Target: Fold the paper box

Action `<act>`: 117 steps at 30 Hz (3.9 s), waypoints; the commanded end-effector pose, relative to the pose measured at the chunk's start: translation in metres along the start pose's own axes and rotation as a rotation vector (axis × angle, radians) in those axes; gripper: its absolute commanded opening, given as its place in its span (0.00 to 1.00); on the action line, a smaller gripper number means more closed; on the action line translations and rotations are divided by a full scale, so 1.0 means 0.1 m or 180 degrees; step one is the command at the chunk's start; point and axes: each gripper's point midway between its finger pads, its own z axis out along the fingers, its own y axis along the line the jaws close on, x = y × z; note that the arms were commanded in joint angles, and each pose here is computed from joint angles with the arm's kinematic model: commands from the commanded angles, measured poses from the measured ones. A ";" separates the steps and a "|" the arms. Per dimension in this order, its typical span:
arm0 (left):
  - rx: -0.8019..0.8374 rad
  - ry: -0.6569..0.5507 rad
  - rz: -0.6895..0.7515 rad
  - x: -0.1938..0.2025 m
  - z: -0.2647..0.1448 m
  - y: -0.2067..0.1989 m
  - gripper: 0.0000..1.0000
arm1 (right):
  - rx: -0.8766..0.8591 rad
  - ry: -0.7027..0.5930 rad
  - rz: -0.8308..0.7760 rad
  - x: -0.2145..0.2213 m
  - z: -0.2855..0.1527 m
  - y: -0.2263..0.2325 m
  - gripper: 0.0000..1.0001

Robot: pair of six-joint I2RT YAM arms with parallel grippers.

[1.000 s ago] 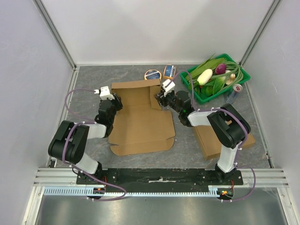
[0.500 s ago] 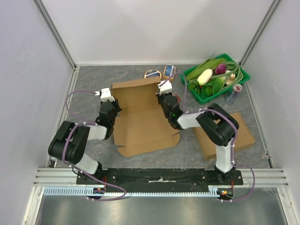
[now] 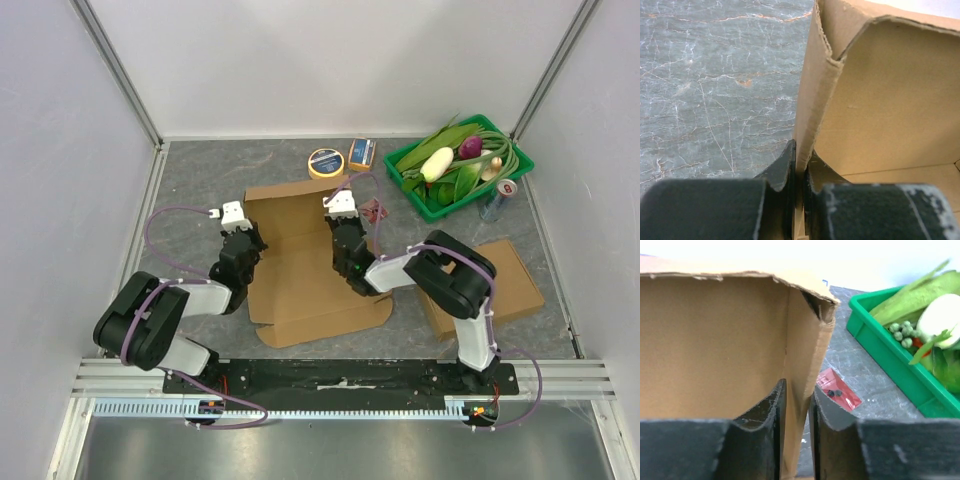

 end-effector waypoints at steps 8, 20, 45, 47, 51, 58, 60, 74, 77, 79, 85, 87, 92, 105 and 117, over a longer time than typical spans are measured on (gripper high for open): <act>0.0499 -0.0329 -0.0287 -0.33 -0.18 -0.33 0.02 | -0.2257 0.0346 0.0590 0.12 0.01 0.09 0.42; 0.0510 -0.0278 -0.0368 -0.31 -0.19 -0.35 0.02 | -0.1077 0.0360 0.0249 0.20 0.24 0.00 0.00; 0.0129 -0.0100 -0.0438 -0.12 -0.35 -0.14 0.41 | -0.1563 0.1104 0.0060 0.43 -0.44 -0.23 0.93; 0.0133 -0.0084 -0.0436 -0.12 -0.40 -0.12 0.49 | -0.1545 0.1207 0.0077 0.42 -0.53 -0.32 0.96; 0.0121 -0.0079 -0.0440 -0.12 -0.45 -0.08 0.56 | -0.1702 0.1144 0.0174 0.28 -0.60 -0.46 0.98; 0.0495 0.0165 -0.0162 0.05 -0.47 -0.26 0.65 | -0.2217 0.0918 0.0124 0.28 -0.50 -0.37 0.96; 0.0438 0.0154 -0.0153 0.02 -0.40 -0.27 0.63 | -0.2199 0.0809 0.0110 0.26 -0.41 -0.34 0.86; -0.1004 0.0162 -0.0326 0.06 -0.04 0.13 0.02 | 0.0054 0.0341 0.0018 0.01 -0.25 -0.49 0.00; -0.1297 0.0106 -0.0403 0.08 -0.09 0.20 0.02 | 0.0474 0.0346 -0.0049 0.14 -0.36 -0.43 0.00; -0.1406 0.0063 -0.0438 0.11 -0.12 0.24 0.02 | 0.0510 0.0398 -0.0132 0.20 -0.36 -0.39 0.00; -0.1264 0.0094 -0.0453 0.22 -0.11 0.19 0.02 | 0.0208 0.0390 -0.0098 0.13 -0.41 -0.07 0.00; -0.0644 0.0055 -0.0605 0.16 -0.09 -0.08 0.02 | -0.0151 0.0382 -0.0132 0.12 -0.42 0.07 0.01; -0.0148 0.0197 -0.0501 0.21 -0.19 -0.16 0.29 | -0.0777 0.0564 -0.0096 0.23 -0.42 0.20 0.23; 0.0133 0.0314 -0.0625 0.02 -0.58 -0.06 0.79 | -0.1499 0.0933 0.0015 0.29 -0.58 0.09 0.87; 0.0540 0.0934 -0.1203 0.05 -1.41 -0.07 0.75 | -0.1709 0.2642 0.0113 0.62 -1.40 -0.83 0.98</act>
